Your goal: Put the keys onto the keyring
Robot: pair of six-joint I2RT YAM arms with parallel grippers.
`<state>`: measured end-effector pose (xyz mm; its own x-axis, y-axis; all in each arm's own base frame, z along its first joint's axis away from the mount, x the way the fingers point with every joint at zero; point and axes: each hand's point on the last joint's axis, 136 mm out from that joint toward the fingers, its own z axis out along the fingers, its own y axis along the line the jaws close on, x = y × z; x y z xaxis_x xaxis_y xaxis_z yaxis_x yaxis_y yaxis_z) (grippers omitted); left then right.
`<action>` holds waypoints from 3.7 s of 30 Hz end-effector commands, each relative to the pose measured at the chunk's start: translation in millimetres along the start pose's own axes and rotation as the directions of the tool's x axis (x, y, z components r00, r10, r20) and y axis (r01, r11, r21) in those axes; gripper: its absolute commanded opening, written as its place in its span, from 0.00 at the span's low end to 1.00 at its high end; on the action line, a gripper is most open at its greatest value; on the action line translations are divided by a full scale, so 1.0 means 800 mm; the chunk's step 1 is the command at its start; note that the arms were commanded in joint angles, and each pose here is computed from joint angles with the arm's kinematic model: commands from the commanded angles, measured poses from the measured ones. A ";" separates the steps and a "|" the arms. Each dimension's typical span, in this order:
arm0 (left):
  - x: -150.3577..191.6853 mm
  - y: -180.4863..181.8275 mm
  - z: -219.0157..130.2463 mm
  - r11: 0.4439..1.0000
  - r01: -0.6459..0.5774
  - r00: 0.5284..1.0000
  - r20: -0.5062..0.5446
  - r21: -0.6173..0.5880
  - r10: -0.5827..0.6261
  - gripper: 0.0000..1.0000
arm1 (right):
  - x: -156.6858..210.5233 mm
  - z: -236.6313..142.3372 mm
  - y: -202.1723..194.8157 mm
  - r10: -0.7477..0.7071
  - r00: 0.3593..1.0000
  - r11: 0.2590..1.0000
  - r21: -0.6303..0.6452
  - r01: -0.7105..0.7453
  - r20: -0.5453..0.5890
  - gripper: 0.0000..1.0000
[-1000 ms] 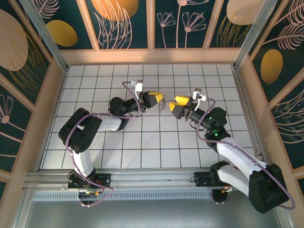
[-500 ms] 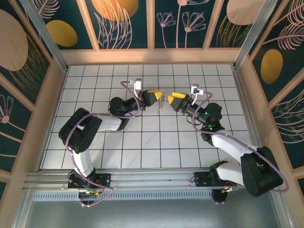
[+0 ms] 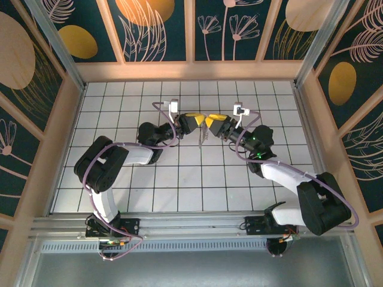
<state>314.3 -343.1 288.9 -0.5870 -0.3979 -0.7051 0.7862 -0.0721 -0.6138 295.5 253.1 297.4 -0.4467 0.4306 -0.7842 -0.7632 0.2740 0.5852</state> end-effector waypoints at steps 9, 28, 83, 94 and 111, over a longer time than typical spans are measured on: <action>-0.015 -0.021 0.000 0.998 -0.040 0.998 0.042 0.047 0.038 0.00 | -0.015 0.008 0.022 -0.043 0.999 0.997 -0.066 0.045 0.032 0.20; -0.017 -0.021 -0.003 0.998 -0.045 0.997 0.064 0.041 0.042 0.00 | -0.009 0.013 0.011 -0.053 0.999 0.998 -0.034 0.053 0.004 0.00; -0.066 0.078 -0.004 0.978 -0.209 0.886 -0.420 0.019 0.197 0.31 | -0.024 0.061 -0.053 -0.122 0.899 0.979 -0.198 0.040 -0.421 0.00; -0.064 0.068 -0.005 0.982 -0.183 0.890 -0.415 0.054 0.189 0.31 | -0.026 0.067 -0.053 -0.121 0.903 0.978 -0.205 0.037 -0.413 0.00; -0.051 0.073 -0.011 0.986 -0.158 0.889 -0.425 0.061 0.169 0.29 | -0.024 0.073 -0.059 -0.118 0.903 0.979 -0.199 0.037 -0.412 0.00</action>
<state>384.6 -324.9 284.2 -0.4838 0.0150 -0.8751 0.8740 -0.0438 -0.4840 367.3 277.6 280.6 -0.5623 -0.0044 -0.8269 -0.8176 0.1531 0.5551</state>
